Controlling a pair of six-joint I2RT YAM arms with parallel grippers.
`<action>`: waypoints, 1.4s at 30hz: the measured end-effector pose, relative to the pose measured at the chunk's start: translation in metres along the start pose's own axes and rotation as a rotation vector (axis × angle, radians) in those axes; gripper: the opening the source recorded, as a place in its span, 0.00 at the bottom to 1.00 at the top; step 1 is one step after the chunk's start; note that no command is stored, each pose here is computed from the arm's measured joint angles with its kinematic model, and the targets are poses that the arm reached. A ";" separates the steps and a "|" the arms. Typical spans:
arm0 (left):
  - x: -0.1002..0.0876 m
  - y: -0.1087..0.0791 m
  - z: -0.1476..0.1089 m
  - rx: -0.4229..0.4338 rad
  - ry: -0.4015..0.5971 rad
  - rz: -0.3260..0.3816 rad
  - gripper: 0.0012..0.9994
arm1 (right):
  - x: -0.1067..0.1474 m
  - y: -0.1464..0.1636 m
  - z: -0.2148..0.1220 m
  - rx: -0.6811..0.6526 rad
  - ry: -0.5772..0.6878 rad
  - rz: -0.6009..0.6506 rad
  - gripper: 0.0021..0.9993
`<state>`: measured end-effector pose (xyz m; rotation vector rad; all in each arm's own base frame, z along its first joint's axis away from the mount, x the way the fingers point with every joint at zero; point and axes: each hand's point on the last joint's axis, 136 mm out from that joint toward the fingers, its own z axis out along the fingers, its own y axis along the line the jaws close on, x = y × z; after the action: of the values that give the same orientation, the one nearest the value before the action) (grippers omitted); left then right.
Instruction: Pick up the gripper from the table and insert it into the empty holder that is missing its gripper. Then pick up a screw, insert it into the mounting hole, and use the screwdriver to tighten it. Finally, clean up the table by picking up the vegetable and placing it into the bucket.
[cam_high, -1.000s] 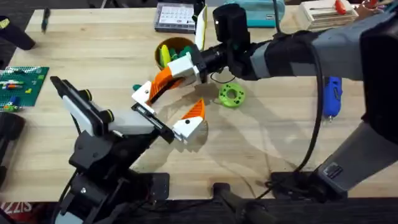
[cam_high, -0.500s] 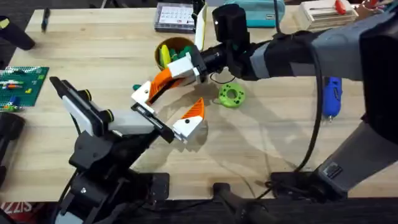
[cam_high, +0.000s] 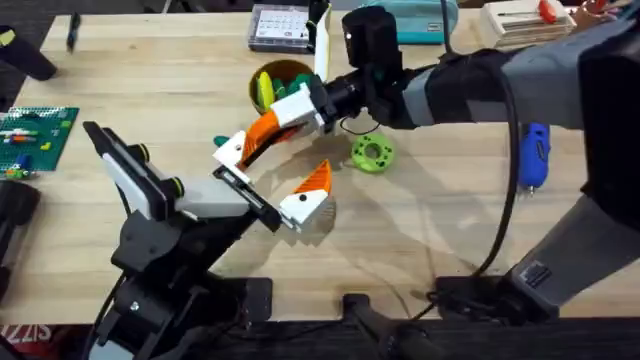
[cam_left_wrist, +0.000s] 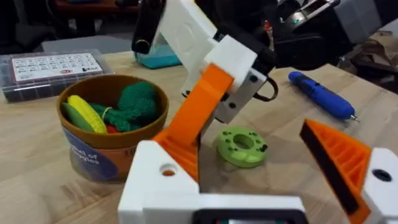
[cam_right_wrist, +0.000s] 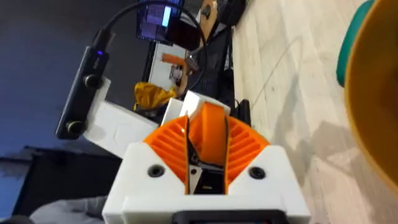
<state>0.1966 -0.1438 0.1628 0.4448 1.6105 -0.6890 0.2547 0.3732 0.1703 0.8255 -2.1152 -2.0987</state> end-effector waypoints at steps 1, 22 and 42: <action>0.000 0.000 0.000 0.001 0.000 0.000 0.99 | 0.000 0.000 0.000 -0.002 0.003 0.000 0.28; 0.001 -0.005 0.000 0.030 0.005 -0.001 0.99 | 0.009 0.007 -0.001 -0.043 0.048 0.005 0.99; 0.001 -0.006 0.000 0.033 0.005 -0.001 0.99 | -0.030 0.009 -0.039 0.069 -0.142 -0.043 0.99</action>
<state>0.1927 -0.1482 0.1629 0.4704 1.6064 -0.7160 0.2932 0.3491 0.1915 0.7562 -2.2712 -2.1787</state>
